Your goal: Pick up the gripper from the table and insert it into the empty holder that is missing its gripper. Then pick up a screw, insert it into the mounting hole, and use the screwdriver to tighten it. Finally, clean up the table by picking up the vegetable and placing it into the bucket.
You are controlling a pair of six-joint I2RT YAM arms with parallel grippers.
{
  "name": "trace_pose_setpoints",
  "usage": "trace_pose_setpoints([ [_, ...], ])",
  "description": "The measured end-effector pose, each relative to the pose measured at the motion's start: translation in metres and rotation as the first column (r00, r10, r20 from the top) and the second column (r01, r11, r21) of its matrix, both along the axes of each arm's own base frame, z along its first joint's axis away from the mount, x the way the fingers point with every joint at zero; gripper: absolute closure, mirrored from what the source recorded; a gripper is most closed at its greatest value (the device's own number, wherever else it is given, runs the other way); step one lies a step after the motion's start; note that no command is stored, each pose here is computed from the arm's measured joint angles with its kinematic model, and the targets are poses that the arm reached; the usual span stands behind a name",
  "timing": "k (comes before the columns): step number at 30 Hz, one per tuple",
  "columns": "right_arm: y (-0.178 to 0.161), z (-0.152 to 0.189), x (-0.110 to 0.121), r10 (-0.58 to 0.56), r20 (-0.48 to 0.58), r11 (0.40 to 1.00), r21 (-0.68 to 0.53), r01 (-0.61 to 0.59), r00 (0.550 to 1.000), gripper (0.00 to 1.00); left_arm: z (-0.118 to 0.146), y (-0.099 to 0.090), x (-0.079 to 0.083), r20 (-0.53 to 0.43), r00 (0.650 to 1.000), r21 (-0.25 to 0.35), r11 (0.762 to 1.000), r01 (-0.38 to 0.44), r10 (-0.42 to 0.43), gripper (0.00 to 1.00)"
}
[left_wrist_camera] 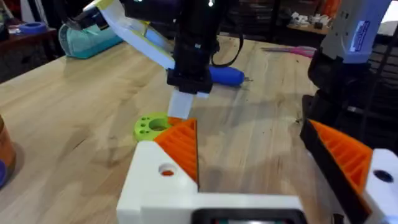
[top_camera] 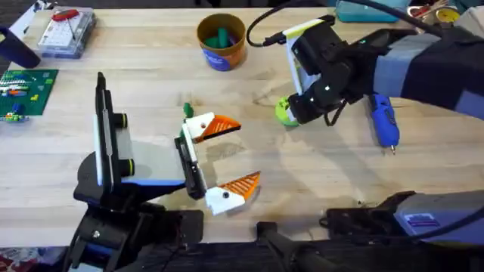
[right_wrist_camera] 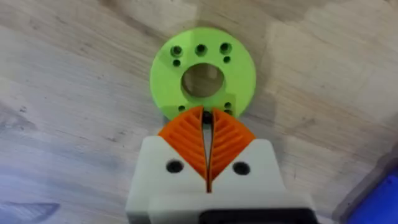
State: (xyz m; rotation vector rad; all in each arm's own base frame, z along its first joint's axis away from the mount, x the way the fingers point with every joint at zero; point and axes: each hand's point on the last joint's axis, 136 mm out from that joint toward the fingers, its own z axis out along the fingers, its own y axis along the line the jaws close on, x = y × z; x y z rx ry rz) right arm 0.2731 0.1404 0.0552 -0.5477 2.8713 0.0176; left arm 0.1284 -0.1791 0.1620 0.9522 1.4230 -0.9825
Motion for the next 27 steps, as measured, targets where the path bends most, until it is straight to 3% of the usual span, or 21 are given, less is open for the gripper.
trace_pose_setpoints([
  [9, 0.0, 0.002, 0.001, 0.0, 0.0, 1.0, 0.0, 0.0, 1.0, 0.994, 0.0, 0.0, 0.0, 0.0, 1.0, 0.0, 1.0, 0.0, 0.0, 0.011],
  [14, 0.005, 0.022, 0.01, 0.0, 0.023, 1.0, 0.012, 0.0, 1.0, 0.994, 0.0, 0.0, 0.0, 0.0, 1.0, 0.0, 1.0, 0.0, 0.0, 0.011],
  [22, 0.013, 0.114, 0.023, 0.003, 0.095, 0.999, 0.05, -0.008, 0.996, 0.994, 0.0, 0.0, 0.0, 0.0, 1.0, 0.0, 1.0, 0.0, 0.0, 0.011],
  [27, 0.022, 0.183, 0.017, 0.073, 0.165, 0.994, 0.067, -0.085, 0.984, 0.994, 0.0, 0.0, 0.0, 0.0, 1.0, 0.0, 1.0, 0.0, 0.0, 0.011],
])
